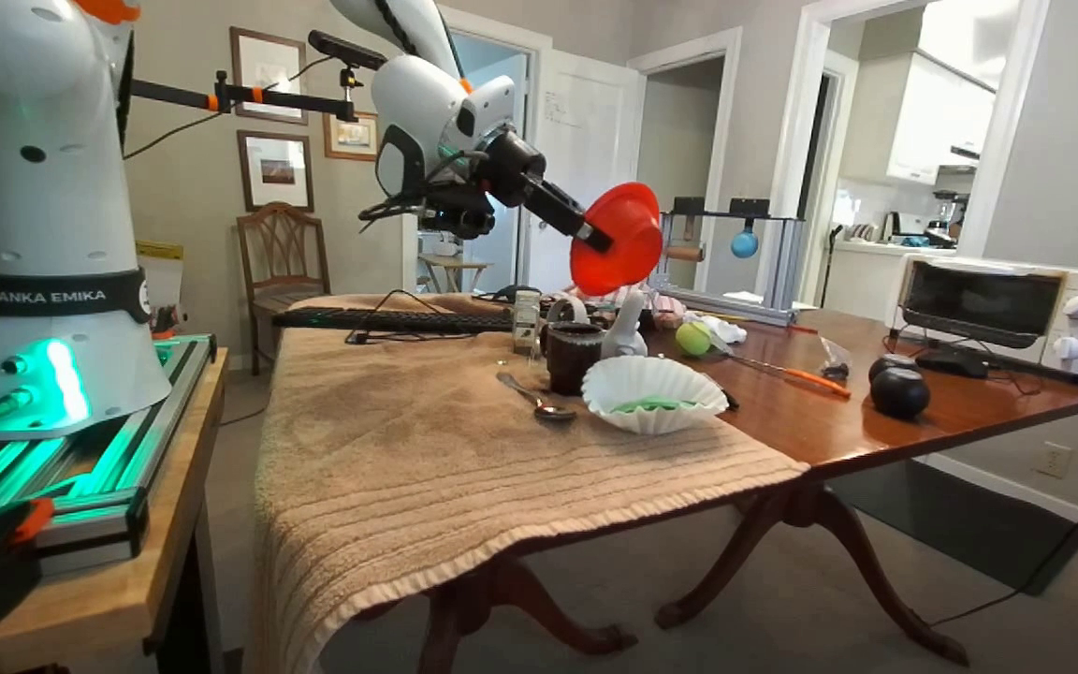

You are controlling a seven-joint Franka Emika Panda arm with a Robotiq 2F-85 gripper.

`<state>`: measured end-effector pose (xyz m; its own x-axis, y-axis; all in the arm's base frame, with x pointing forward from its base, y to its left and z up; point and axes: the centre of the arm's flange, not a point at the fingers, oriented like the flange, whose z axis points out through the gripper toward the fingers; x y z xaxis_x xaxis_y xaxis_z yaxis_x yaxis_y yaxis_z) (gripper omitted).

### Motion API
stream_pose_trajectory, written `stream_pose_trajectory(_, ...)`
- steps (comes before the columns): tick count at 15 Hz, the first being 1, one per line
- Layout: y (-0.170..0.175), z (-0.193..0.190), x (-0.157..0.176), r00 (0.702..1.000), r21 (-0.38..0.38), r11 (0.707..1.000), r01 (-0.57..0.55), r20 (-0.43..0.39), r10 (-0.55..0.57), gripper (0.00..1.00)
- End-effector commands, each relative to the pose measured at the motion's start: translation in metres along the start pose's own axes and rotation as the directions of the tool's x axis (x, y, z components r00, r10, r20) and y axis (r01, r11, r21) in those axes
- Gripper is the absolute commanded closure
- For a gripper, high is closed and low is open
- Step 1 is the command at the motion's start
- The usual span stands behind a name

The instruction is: Pour the contents of the orange bowl into the black cup on the right

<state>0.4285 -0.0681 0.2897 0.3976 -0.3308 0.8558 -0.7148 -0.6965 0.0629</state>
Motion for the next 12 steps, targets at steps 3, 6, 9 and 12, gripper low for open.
stream_pose_trajectory(3,0.003,0.024,0.016,0.986,0.239,0.957,-0.164,0.065,0.153,0.98)
stream_pose_trajectory(6,-0.006,0.039,0.027,0.971,0.353,0.905,-0.235,0.130,0.201,0.98)
stream_pose_trajectory(9,-0.016,0.044,0.031,0.955,0.452,0.844,-0.288,0.204,0.217,0.98)
stream_pose_trajectory(12,-0.027,0.040,0.030,0.935,0.539,0.771,-0.339,0.287,0.210,0.98)
